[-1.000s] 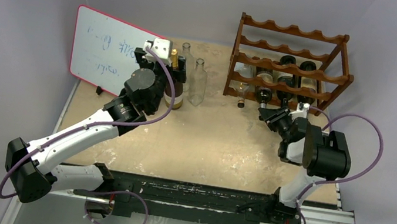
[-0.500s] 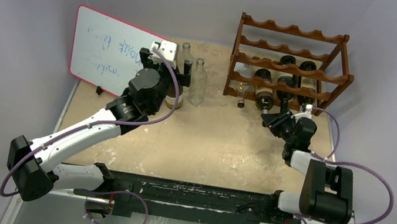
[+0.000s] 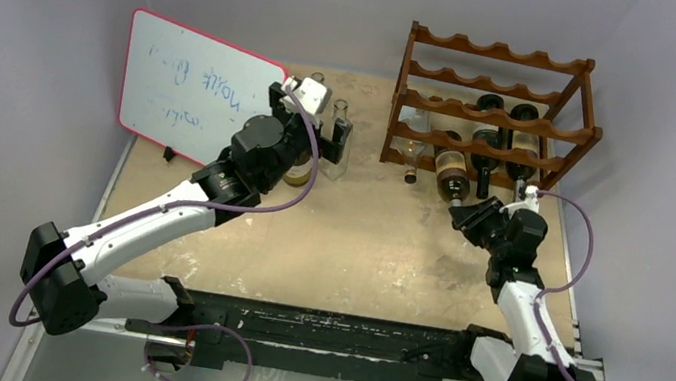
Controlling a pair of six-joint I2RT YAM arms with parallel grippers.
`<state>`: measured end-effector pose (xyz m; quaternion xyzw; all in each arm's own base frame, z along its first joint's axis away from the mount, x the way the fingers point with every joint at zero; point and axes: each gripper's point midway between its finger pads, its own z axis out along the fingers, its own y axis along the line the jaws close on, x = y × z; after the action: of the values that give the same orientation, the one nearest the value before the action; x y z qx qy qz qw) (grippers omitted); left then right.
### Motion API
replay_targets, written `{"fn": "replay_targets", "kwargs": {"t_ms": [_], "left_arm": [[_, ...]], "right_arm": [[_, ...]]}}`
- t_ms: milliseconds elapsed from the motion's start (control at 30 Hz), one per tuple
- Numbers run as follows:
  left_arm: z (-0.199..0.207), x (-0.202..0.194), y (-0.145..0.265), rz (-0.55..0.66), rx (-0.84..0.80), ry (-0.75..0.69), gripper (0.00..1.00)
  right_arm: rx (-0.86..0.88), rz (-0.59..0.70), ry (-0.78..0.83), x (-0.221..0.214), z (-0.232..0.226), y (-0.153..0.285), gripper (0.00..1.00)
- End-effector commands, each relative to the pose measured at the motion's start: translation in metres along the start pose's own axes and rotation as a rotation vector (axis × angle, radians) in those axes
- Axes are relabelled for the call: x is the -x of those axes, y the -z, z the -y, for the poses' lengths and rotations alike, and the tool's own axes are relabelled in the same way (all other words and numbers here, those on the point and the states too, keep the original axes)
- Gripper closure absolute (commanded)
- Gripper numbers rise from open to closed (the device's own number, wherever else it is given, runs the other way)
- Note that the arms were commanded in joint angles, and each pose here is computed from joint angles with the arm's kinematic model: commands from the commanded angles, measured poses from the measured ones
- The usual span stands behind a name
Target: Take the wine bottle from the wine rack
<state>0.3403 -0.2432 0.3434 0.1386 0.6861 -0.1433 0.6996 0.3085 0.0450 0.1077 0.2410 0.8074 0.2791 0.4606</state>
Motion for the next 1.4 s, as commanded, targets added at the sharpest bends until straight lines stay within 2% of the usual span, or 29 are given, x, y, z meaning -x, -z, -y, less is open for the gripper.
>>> {"fn": "replay_targets", "kwargs": {"t_ms": [0,200,433,567,800,1233,1367], "left_arm": [[0.030,0.022,-0.004,0.089,-0.151,0.034,0.00],[0.043,0.025,-0.005,0.124,-0.208,0.077,0.00],[0.048,0.031,-0.003,0.163,-0.187,0.143,0.00],[0.049,0.039,0.006,0.202,-0.173,0.189,0.00],[0.055,0.037,0.012,0.178,-0.176,0.182,0.00],[0.074,0.037,0.020,0.151,-0.208,0.156,0.00],[0.084,0.030,0.021,0.134,-0.245,0.100,0.00]], "right_arm": [[0.030,0.051,0.056,0.020,-0.020,0.013,1.00],[0.010,0.038,0.049,0.021,-0.025,0.029,1.00],[-0.046,0.053,0.080,0.027,-0.028,0.054,1.00],[-0.082,0.017,0.068,0.022,-0.028,0.066,1.00],[-0.114,-0.012,0.102,0.026,-0.033,0.079,1.00],[-0.181,-0.085,0.071,0.012,-0.031,0.107,1.00],[-0.168,-0.107,0.106,0.015,-0.040,0.114,1.00]]}}
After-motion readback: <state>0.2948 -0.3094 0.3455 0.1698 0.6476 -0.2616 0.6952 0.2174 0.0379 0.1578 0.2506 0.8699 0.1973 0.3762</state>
